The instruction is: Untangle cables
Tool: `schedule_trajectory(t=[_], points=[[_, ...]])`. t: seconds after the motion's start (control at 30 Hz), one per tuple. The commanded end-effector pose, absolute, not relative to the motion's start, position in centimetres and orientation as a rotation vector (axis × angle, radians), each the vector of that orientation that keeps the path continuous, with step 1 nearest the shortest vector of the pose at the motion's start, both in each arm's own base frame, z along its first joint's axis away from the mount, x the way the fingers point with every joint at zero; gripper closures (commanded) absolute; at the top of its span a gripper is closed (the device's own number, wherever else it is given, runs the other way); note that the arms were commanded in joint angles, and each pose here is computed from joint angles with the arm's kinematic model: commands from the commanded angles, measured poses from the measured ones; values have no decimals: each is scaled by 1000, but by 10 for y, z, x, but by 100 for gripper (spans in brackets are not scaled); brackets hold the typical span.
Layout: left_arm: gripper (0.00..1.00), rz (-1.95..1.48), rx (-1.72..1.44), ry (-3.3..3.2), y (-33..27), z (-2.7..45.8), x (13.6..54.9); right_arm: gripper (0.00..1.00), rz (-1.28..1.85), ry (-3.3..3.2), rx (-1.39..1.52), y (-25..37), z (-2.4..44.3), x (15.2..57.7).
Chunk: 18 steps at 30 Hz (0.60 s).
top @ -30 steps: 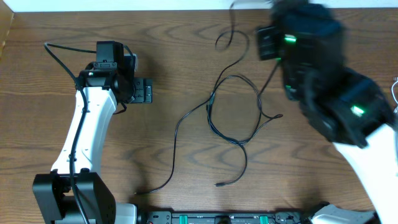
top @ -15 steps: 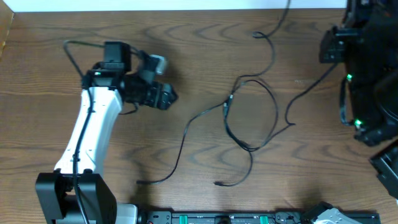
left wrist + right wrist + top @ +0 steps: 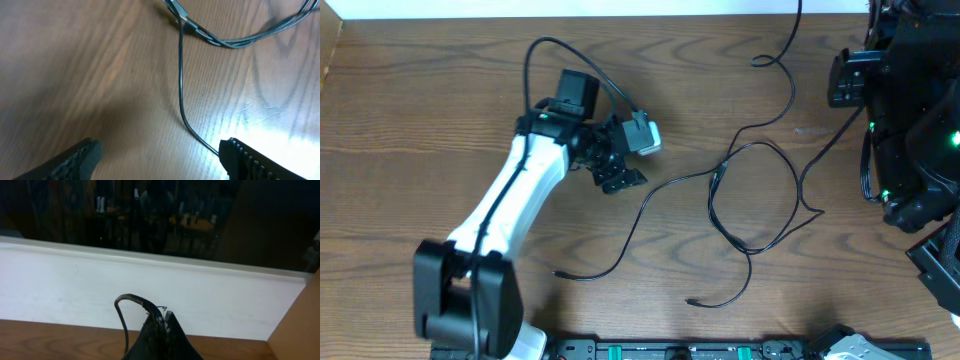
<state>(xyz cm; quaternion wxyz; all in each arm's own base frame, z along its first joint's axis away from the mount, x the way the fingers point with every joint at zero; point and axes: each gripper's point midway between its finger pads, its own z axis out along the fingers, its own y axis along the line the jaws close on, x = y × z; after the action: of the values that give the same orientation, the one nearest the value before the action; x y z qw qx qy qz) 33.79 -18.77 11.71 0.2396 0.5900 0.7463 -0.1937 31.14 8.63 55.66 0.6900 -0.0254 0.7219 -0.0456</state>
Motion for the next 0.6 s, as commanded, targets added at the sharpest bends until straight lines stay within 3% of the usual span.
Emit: schedule_trajectory(t=[0.0,0.5,0.57], points=[[20,-565,1704,2029,-196,91,334,99,-121,1608,-50,80,561,308],[20,-710,1900,1812,-279,64,302,99,-158,1686,-90,83,539,313],[24,-704,1911,1782,-286,65,301,99,-158,1685,-90,83,539,313]])
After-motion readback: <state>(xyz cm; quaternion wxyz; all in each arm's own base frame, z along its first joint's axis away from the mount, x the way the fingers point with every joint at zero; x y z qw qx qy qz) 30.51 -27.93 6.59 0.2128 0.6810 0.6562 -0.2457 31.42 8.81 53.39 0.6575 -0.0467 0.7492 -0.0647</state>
